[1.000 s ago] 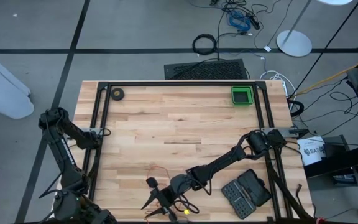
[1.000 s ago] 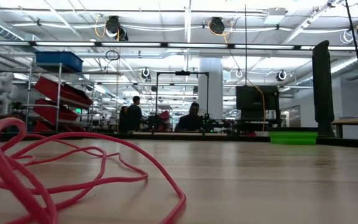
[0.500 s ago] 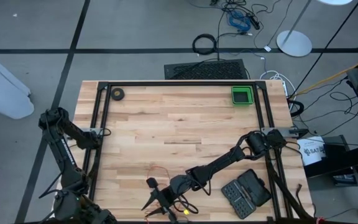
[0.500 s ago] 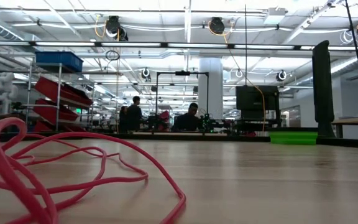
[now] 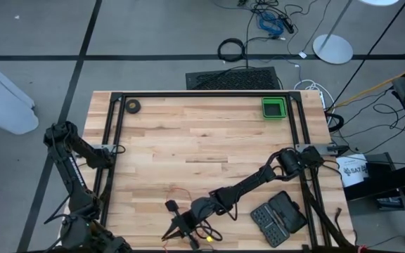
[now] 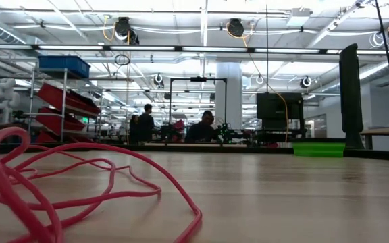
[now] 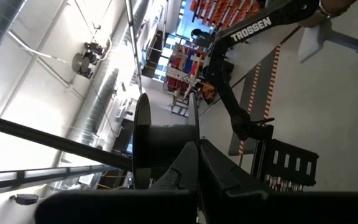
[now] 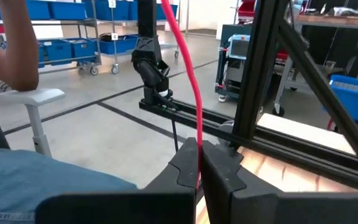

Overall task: Coil cords
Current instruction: Coil the red wire on the black spool

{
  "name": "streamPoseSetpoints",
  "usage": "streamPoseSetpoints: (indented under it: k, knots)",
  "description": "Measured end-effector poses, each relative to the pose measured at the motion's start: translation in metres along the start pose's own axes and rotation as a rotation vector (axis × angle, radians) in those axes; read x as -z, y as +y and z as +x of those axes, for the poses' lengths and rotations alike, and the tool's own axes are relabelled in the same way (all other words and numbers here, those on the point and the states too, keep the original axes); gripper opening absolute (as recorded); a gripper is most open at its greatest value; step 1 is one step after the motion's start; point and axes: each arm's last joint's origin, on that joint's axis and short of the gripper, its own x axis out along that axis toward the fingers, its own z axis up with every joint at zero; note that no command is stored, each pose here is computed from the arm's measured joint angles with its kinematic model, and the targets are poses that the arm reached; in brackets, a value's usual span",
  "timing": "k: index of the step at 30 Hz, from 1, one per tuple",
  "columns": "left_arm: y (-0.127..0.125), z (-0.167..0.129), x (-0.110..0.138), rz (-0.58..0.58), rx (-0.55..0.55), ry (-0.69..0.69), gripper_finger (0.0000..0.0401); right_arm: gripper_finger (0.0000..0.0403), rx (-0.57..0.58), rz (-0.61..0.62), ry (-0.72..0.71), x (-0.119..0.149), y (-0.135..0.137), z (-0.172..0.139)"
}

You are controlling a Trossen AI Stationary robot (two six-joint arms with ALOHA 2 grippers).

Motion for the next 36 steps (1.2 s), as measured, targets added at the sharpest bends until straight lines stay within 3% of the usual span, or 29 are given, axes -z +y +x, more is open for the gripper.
streamPoseSetpoints:
  k: [9, 15, 20, 24, 36]
  knots:
    - [0.000, 0.000, 0.003, -0.088, -0.021, 0.100, 0.0000, 0.0001, 0.002, 0.030, 0.258, -0.017, -0.003, -0.018]
    - [-0.003, -0.001, 0.008, -0.076, -0.034, 0.252, 0.0000, 0.0000, -0.038, 0.021, 0.459, -0.048, 0.016, -0.046]
    - [-0.003, -0.002, 0.012, -0.079, -0.071, 0.381, 0.0000, 0.0000, 0.064, -0.003, 0.589, -0.073, 0.036, -0.071]
    - [-0.006, -0.004, 0.015, -0.081, -0.071, 0.460, 0.0000, 0.0000, 0.144, -0.034, 0.638, -0.092, 0.054, -0.088]
    - [-0.006, -0.006, 0.018, -0.067, -0.106, 0.584, 0.0000, 0.0000, 0.081, -0.019, 0.667, -0.114, 0.095, -0.111]
